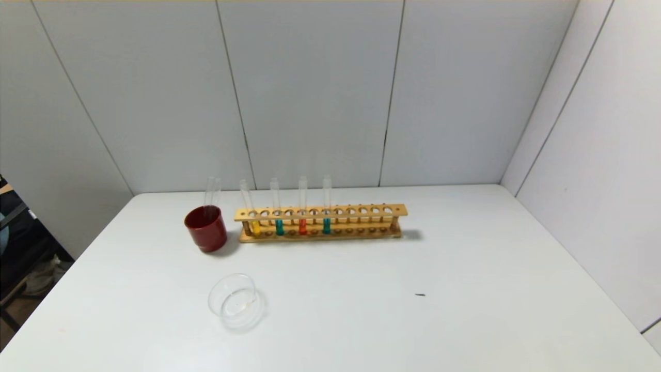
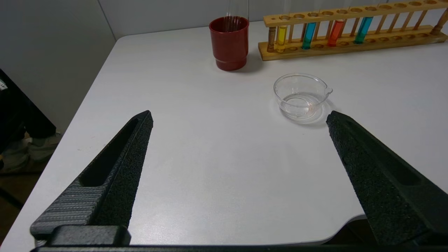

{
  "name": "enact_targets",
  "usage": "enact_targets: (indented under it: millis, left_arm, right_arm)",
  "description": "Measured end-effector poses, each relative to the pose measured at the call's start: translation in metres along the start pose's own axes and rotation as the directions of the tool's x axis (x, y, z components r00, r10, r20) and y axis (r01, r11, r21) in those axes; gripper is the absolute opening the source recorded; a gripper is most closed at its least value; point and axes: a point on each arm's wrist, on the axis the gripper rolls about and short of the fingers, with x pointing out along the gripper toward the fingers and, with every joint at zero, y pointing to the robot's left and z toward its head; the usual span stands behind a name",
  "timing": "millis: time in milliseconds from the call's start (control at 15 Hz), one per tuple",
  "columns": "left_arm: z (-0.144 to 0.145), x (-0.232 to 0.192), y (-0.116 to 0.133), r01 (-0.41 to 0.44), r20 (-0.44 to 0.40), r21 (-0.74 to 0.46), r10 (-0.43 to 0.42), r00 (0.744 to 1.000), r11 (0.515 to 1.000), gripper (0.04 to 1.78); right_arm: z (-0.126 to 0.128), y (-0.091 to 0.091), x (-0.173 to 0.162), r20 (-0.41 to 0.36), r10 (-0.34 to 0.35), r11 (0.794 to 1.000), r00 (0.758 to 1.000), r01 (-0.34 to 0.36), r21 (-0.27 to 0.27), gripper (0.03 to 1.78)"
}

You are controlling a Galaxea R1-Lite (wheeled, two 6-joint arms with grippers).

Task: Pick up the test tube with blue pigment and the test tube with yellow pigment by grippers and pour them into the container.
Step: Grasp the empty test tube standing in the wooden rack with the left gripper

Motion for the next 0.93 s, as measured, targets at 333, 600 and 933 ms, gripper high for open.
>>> enact_targets:
  millis: [333,600,933]
  left_arm:
    - [0.0000,0.0000,0.0000,0.001,0.000,0.001,-0.001,1.000,1.000,1.75]
    - [-0.0001,0.0000,0.0000,0.002,-0.001,0.008,-0.002,1.000,1.000,1.75]
    - [0.0080,-0.0021,-0.0001,0.018,0.032,0.036,-0.020,0.999,0.999,1.75]
  right_arm:
    - [0.0000,0.0000,0.0000,0.000,0.000,1.000,1.000,0.000,-0.001,1.75]
    - [0.0000,0.0000,0.0000,0.000,0.000,1.000,1.000,0.000,-0.001,1.75]
    - [0.0000,0.0000,0.0000,0.000,0.000,1.000,1.000,0.000,-0.001,1.75]
